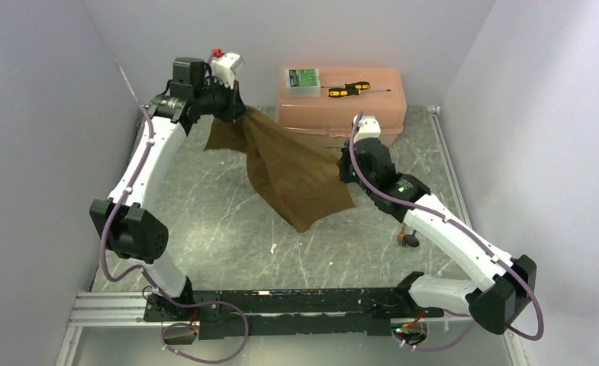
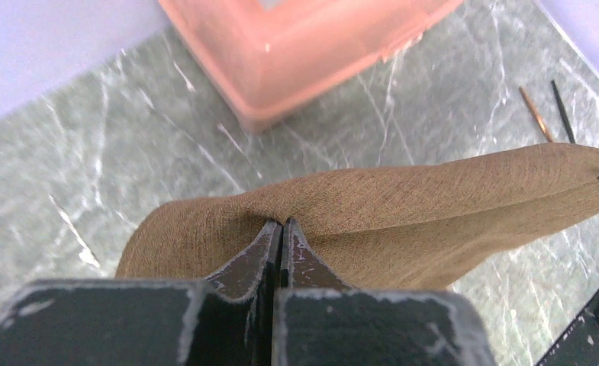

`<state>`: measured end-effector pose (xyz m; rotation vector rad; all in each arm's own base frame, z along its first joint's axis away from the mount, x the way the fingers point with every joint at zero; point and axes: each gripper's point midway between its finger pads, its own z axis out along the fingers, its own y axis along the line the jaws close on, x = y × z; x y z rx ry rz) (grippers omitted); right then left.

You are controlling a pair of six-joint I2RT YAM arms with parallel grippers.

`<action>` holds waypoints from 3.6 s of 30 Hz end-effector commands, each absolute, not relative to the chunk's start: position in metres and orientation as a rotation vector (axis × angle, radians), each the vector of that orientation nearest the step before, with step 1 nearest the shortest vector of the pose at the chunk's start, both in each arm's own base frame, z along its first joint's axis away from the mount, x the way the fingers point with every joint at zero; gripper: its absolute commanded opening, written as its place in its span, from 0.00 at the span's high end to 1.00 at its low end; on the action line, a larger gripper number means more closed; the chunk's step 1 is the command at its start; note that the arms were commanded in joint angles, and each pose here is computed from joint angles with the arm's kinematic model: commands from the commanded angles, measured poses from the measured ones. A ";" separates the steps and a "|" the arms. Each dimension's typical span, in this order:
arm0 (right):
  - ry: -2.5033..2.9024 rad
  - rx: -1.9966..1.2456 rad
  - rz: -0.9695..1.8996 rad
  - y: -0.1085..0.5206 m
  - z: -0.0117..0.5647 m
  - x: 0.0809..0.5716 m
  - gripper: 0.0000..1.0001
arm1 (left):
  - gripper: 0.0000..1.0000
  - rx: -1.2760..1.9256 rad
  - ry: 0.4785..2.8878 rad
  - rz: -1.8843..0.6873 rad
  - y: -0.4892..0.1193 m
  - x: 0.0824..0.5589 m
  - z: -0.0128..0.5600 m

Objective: Fold the napkin into a case and place the utensils inside
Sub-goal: Pick up the crumpled napkin from the center of the board, then place the crumpled napkin at the center of the board, then pick up the crumpled napkin from the center of the board.

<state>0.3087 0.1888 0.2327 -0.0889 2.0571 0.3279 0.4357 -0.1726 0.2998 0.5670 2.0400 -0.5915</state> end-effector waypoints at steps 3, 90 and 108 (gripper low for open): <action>1.829 -0.083 0.218 0.173 0.342 0.334 1.00 | 0.97 0.596 1.899 -0.438 -0.158 0.426 0.371; 2.540 0.007 -0.057 0.174 -0.012 0.259 1.00 | 0.34 0.457 2.565 -0.605 -0.110 0.373 0.063; 2.218 0.066 0.016 0.170 0.117 0.360 0.29 | 0.34 0.762 2.433 -0.754 -0.194 0.398 0.081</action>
